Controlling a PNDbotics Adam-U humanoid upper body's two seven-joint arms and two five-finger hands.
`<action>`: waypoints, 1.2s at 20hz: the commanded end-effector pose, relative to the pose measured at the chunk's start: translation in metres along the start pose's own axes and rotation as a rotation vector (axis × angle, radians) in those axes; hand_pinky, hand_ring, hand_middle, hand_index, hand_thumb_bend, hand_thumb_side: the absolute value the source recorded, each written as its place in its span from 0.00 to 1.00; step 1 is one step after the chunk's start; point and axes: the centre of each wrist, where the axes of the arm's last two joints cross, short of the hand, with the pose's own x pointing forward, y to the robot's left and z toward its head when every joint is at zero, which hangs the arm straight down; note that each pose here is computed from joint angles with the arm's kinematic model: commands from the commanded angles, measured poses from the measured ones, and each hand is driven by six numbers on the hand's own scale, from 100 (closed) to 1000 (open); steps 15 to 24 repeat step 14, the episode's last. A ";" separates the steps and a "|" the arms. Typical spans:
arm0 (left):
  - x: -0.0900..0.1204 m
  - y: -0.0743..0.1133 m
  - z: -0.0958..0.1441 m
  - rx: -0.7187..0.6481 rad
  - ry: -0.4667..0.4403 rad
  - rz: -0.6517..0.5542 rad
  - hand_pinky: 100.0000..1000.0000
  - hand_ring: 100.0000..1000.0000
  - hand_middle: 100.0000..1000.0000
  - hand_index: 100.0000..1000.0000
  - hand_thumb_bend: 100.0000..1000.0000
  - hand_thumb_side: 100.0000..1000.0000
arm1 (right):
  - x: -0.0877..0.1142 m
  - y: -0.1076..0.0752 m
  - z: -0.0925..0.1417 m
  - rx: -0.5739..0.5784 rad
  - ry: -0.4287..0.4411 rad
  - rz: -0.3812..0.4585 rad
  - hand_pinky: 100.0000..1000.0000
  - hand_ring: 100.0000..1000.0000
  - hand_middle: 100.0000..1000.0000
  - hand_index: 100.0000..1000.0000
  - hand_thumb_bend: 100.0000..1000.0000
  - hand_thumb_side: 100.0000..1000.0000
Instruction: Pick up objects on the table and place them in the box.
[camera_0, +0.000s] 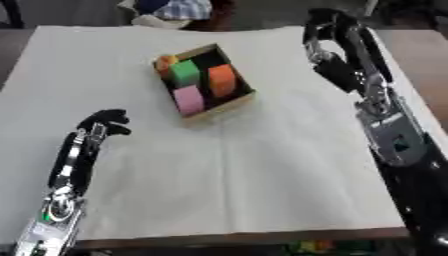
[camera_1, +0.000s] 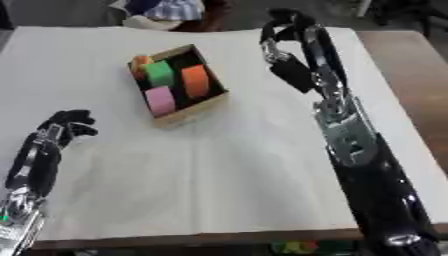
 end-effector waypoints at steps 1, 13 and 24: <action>0.006 0.008 -0.004 0.025 -0.025 -0.014 0.74 0.56 0.57 0.72 0.00 0.96 | 0.005 -0.016 0.005 -0.052 -0.020 -0.012 0.75 0.60 0.67 0.81 0.00 0.62; 0.007 0.009 -0.005 0.068 -0.027 -0.012 0.74 0.56 0.57 0.71 0.00 0.95 | -0.015 -0.017 0.055 -0.149 0.123 -0.082 0.75 0.57 0.64 0.78 0.00 0.66; 0.007 0.009 -0.005 0.069 -0.026 -0.011 0.74 0.56 0.57 0.71 0.00 0.95 | -0.015 -0.017 0.056 -0.153 0.126 -0.086 0.74 0.57 0.63 0.78 0.00 0.66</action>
